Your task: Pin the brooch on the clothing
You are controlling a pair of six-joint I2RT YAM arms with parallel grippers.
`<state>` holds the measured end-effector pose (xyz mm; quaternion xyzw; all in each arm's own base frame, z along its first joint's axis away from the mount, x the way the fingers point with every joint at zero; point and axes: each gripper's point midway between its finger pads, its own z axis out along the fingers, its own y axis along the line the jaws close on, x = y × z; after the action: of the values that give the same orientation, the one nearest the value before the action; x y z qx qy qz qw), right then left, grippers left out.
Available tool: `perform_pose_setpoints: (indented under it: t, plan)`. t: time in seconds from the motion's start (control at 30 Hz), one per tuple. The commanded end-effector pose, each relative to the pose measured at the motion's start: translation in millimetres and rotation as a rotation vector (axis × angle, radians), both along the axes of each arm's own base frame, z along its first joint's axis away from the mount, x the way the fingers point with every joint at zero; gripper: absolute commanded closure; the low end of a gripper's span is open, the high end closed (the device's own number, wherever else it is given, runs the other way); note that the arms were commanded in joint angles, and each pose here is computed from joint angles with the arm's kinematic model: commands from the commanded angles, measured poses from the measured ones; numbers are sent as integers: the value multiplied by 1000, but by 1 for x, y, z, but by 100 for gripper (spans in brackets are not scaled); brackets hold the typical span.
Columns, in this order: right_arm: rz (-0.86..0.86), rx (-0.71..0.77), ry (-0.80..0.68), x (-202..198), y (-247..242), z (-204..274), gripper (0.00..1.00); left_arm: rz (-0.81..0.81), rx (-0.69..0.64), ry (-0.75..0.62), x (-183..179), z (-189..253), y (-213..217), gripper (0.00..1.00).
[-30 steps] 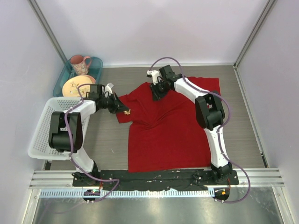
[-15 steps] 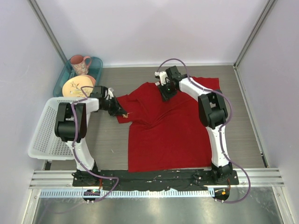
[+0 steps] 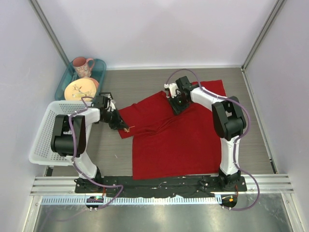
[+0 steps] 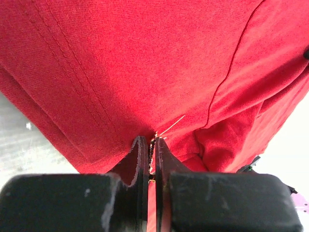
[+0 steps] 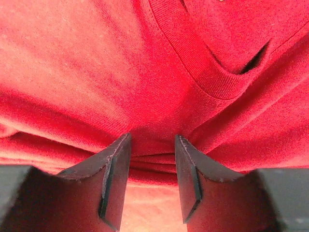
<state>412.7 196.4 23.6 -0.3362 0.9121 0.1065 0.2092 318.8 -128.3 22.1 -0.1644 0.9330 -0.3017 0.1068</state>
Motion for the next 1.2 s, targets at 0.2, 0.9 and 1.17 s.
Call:
perform_pose_setpoints:
  t: [0.2,0.9,1.17]
  plan:
    - [32,104,29,-23,12,41,42,-9,17,40,-38,2,4,100]
    - [-256,147,-72,3,130,70,57,-118,-9,-498,56,92,-29,100]
    - [-338,76,-63,3,121,43,61,-131,-46,-474,51,75,-46,100]
